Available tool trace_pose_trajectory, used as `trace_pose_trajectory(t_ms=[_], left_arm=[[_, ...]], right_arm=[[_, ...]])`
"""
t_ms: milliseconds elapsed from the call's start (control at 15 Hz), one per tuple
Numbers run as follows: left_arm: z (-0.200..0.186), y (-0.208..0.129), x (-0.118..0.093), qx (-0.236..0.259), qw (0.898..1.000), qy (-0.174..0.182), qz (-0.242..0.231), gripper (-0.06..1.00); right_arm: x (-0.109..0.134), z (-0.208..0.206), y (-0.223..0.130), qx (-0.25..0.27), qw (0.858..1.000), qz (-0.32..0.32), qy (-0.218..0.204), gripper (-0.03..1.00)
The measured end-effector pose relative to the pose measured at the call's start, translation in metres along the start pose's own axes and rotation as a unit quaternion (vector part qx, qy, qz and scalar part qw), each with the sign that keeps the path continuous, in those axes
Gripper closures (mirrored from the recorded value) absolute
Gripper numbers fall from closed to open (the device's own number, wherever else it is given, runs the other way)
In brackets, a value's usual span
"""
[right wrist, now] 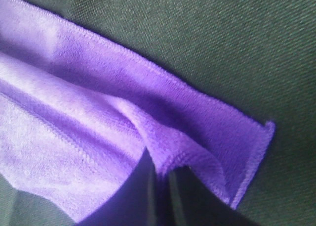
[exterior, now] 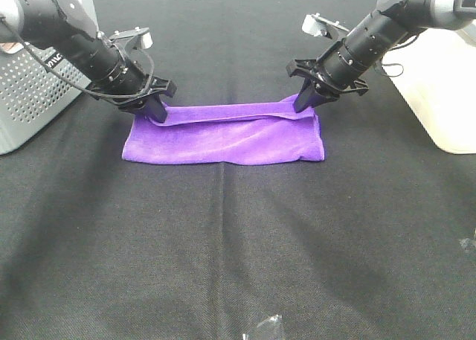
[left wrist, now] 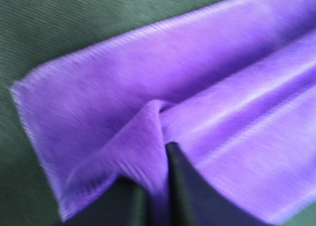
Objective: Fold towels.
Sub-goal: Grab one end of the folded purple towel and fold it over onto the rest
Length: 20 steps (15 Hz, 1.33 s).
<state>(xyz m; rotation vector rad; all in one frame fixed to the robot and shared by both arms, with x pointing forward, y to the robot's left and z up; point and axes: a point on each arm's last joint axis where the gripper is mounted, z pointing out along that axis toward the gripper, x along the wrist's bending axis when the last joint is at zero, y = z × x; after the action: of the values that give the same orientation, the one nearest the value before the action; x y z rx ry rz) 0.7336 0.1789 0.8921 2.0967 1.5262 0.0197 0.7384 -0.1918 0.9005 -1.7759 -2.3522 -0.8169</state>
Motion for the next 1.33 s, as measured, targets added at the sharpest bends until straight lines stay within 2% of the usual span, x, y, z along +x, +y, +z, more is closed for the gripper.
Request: trace_pose_trajectory(t_ms=[67, 200, 267, 400, 600, 667, 733, 800, 867, 1000, 1067, 1133, 1333], left_arm=[[0.000, 0.001, 0.001, -0.003, 1.000, 0.003, 0.001, 0.70], [0.000, 0.002, 0.001, -0.010, 1.000, 0.007, 0.001, 0.41], [-0.001, 0.002, 0.001, -0.009, 1.000, 0.006, 0.002, 0.31], [-0.010, 0.006, -0.004, 0.020, 1.000, -0.003, 0.010, 0.19], [-0.038, 0.022, -0.009, 0.060, 0.998, 0.015, 0.027, 0.19], [-0.038, 0.022, -0.009, 0.060, 0.998, 0.015, 0.027, 0.19], [-0.048, 0.025, -0.010, 0.080, 0.996, 0.026, 0.037, 0.19], [-0.057, 0.024, -0.003, 0.098, 0.994, 0.040, 0.038, 0.19], [-0.062, 0.024, 0.009, 0.097, 0.994, 0.043, 0.023, 0.19], [-0.076, 0.023, 0.038, 0.075, 0.997, 0.017, -0.022, 0.19], [-0.081, 0.022, 0.056, 0.050, 0.997, -0.026, -0.049, 0.19], [-0.080, 0.021, 0.064, 0.039, 0.996, -0.049, -0.064, 0.19], [-0.051, 0.009, 0.075, 0.059, 0.993, -0.071, -0.077, 0.19]], right_arm=[[0.000, 0.000, 0.000, 0.001, 1.000, -0.002, -0.002, 0.88], [0.000, 0.000, 0.000, 0.000, 1.000, -0.002, -0.003, 0.57], [-0.001, 0.000, 0.000, 0.002, 1.000, -0.005, -0.006, 0.45], [-0.004, -0.001, -0.005, 0.029, 0.999, -0.025, -0.023, 0.30], [0.002, -0.020, -0.007, 0.066, 0.997, -0.033, -0.030, 0.28], [0.002, -0.020, -0.007, 0.066, 0.997, -0.033, -0.030, 0.28], [0.008, -0.032, -0.006, 0.071, 0.997, -0.036, -0.026, 0.28], [0.021, -0.057, -0.005, 0.080, 0.996, -0.036, -0.017, 0.28], [0.028, -0.071, -0.003, 0.077, 0.996, -0.033, -0.016, 0.28], [0.036, -0.088, 0.000, 0.062, 0.998, -0.025, -0.018, 0.28], [0.039, -0.094, 0.001, 0.058, 0.998, -0.016, -0.019, 0.28], [0.040, -0.098, 0.001, 0.054, 0.998, -0.011, -0.020, 0.27], [0.043, -0.103, 0.002, 0.049, 0.999, 0.009, -0.021, 0.27]])
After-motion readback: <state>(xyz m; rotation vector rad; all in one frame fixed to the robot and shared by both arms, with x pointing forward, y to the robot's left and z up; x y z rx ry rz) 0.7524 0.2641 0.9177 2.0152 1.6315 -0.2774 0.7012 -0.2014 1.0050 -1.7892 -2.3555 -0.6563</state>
